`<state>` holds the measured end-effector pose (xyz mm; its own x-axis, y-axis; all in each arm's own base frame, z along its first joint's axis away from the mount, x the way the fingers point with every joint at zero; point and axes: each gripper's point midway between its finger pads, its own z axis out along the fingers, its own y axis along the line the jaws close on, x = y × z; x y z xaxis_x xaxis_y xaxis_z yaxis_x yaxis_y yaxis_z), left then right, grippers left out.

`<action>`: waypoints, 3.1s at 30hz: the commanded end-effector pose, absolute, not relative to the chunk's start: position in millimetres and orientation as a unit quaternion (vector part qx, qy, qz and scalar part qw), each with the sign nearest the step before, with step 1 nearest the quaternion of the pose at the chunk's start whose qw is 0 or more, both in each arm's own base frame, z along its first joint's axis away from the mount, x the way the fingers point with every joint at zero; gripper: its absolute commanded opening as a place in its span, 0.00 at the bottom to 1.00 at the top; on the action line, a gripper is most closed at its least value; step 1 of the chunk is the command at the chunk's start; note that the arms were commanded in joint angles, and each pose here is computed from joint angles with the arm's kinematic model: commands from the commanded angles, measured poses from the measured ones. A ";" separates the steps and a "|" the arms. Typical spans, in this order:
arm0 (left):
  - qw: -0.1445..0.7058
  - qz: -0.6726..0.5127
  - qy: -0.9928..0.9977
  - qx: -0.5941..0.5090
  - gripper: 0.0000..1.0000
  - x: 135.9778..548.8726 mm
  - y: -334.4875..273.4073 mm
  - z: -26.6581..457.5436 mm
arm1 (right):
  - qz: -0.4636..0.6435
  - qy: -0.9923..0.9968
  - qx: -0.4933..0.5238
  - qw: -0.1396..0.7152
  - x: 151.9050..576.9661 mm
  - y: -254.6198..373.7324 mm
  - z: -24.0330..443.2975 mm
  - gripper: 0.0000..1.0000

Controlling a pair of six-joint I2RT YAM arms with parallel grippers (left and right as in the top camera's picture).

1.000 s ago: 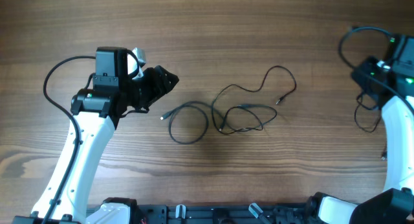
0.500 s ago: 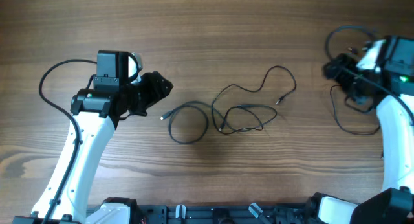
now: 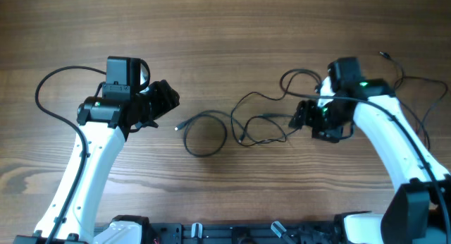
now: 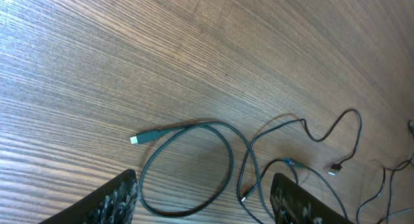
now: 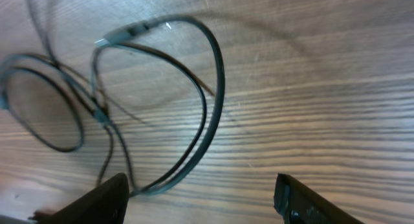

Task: Untangle cables

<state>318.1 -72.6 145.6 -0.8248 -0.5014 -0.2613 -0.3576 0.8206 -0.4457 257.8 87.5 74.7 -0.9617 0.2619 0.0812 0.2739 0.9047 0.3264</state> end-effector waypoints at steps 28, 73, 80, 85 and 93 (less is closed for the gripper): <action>0.152 -0.356 0.913 -0.130 0.82 312.3 -131.1 173.5 | -0.462 -0.836 0.028 -0.295 382.3 264.0 312.9 0.05; 0.133 -0.199 0.968 -0.070 0.83 316.4 -112.2 105.0 | -0.490 -0.754 -0.009 -0.437 422.6 234.0 404.2 0.05; 0.140 -0.196 0.968 -0.070 0.82 319.5 -111.1 105.6 | -0.540 -0.720 0.002 -0.437 412.1 232.7 435.2 0.04; 0.148 -0.204 0.965 -0.067 0.66 323.8 -113.8 108.2 | -0.587 -0.689 0.035 -0.423 397.0 243.0 457.7 0.05; 0.144 -0.240 0.958 -0.058 0.18 322.9 -125.8 113.6 | -0.614 -0.671 0.048 -0.412 388.4 247.1 470.3 0.05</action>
<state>322.7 -119.8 112.2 -0.9477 -0.1958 -0.2519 -0.0635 0.8895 -0.4525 404.2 246.4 457.0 -0.6328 0.4611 -0.6221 -0.5620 0.2793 0.7786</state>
